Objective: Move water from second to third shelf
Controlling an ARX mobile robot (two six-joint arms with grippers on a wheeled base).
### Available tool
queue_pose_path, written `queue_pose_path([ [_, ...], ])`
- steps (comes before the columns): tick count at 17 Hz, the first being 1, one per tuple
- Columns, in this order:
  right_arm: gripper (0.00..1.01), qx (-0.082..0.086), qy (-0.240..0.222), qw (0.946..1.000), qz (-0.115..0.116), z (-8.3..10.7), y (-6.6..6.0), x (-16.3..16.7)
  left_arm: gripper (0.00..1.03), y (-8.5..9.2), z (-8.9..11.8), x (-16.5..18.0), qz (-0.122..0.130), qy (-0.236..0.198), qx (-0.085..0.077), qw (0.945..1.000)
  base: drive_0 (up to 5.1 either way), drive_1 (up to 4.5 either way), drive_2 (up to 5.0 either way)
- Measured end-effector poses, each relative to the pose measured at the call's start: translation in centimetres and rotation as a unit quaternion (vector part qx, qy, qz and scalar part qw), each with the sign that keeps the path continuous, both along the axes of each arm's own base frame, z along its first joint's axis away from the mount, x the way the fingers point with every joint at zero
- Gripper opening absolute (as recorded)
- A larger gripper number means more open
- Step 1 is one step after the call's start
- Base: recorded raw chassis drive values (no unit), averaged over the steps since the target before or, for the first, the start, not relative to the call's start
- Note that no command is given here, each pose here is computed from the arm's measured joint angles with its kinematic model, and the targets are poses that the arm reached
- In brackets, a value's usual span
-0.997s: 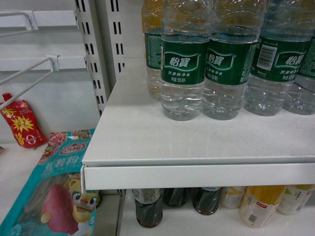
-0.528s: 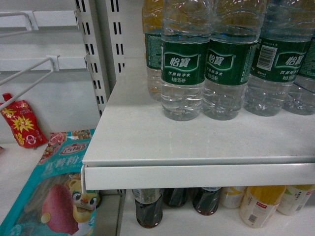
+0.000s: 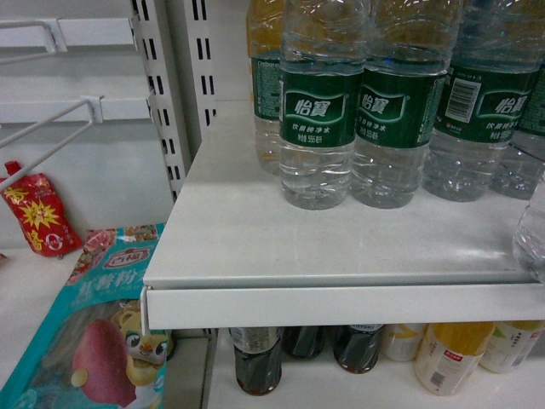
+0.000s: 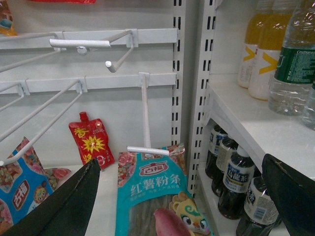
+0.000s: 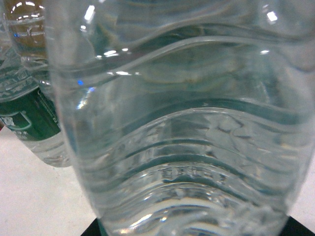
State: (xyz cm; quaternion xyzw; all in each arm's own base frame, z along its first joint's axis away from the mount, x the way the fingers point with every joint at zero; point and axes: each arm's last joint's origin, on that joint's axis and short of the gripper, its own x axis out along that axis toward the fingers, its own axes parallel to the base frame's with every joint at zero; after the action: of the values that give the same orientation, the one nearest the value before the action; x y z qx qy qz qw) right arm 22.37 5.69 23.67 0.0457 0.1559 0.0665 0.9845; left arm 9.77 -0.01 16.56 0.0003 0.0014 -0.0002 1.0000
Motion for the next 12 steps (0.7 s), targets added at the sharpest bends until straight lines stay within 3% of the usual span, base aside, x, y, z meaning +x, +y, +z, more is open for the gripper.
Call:
queue_pose_path([
  [3,0.4,-0.008,0.008,0.9999,0.005,-0.1,2.0,3.6,0.98,0.0,0.0,0.0,0.0,0.0,0.0,1.0,0.0,0.0,0.0],
  [10,0.4,-0.008,0.009,0.9999,-0.002,-0.2,1.9,4.8,0.98,0.0,0.0,0.0,0.0,0.0,0.0,1.0,0.0,0.0,0.0],
  [11,0.41,-0.008,0.009,0.9999,-0.002,-0.2,1.9,4.8,0.98,0.0,0.0,0.0,0.0,0.0,0.0,1.0,0.0,0.0,0.0],
  [12,0.5,-0.007,0.009,0.9999,-0.002,-0.2,1.9,4.8,0.98,0.0,0.0,0.0,0.0,0.0,0.0,1.0,0.0,0.0,0.0],
])
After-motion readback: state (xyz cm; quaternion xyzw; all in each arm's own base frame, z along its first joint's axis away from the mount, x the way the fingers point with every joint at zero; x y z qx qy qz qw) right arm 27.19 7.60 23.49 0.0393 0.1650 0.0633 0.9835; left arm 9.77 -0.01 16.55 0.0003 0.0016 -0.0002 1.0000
